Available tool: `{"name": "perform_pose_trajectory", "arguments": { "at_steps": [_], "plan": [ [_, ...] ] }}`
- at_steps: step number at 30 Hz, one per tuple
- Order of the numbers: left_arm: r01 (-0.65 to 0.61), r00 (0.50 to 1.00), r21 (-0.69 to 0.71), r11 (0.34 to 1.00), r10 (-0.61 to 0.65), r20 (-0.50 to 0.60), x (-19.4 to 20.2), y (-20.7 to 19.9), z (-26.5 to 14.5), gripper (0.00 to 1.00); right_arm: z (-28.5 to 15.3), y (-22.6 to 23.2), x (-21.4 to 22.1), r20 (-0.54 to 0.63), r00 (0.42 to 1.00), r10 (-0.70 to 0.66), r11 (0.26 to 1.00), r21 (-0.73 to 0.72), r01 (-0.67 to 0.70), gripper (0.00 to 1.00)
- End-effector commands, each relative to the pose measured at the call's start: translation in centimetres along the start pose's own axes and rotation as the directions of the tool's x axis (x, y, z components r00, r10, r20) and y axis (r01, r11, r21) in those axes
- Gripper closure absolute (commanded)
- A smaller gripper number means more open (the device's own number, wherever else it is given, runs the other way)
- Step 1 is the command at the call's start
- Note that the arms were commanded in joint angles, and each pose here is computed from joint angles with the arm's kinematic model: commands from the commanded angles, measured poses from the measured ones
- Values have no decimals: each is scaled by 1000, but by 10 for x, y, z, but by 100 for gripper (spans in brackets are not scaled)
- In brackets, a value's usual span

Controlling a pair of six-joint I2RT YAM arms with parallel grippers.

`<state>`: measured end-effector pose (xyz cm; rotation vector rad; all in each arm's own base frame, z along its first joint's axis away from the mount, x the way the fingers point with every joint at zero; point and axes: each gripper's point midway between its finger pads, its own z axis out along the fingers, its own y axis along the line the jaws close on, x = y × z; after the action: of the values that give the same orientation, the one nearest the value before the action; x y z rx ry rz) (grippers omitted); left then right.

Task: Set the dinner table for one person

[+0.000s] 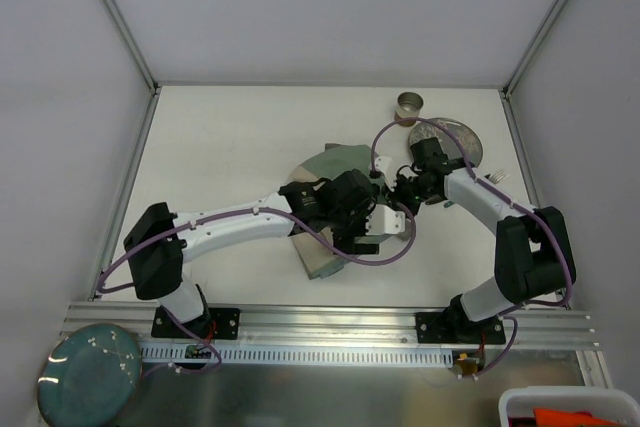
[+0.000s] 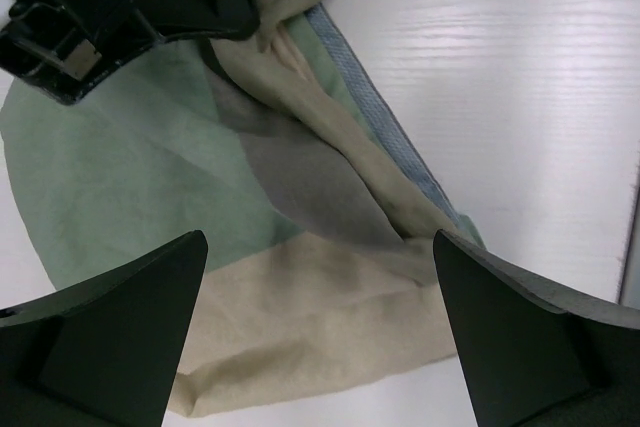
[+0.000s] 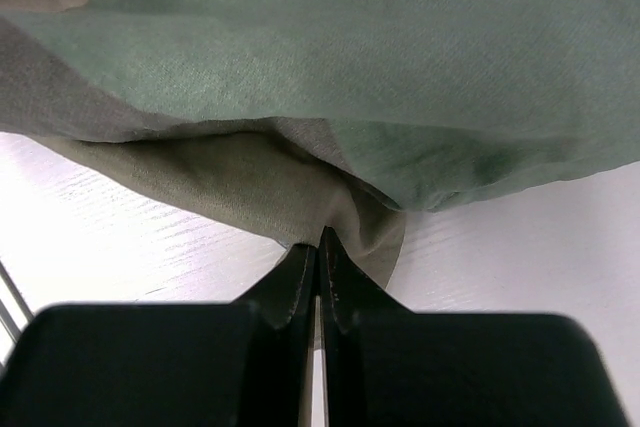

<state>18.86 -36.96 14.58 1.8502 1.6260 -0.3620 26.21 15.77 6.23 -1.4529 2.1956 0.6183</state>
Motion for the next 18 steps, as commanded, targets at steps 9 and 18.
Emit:
{"name": "perform_pose_trajectory", "arguments": {
  "at_steps": [9,18],
  "plan": [
    [-14,999,-140,990,8,-45,8,33,35,1,-8,-2,-15,44,997,-68,997,26,67,100],
    [-19,997,-245,969,2,-73,31,67,38,6,-6,-1,-13,55,997,-49,999,7,49,100]
  ]
}}
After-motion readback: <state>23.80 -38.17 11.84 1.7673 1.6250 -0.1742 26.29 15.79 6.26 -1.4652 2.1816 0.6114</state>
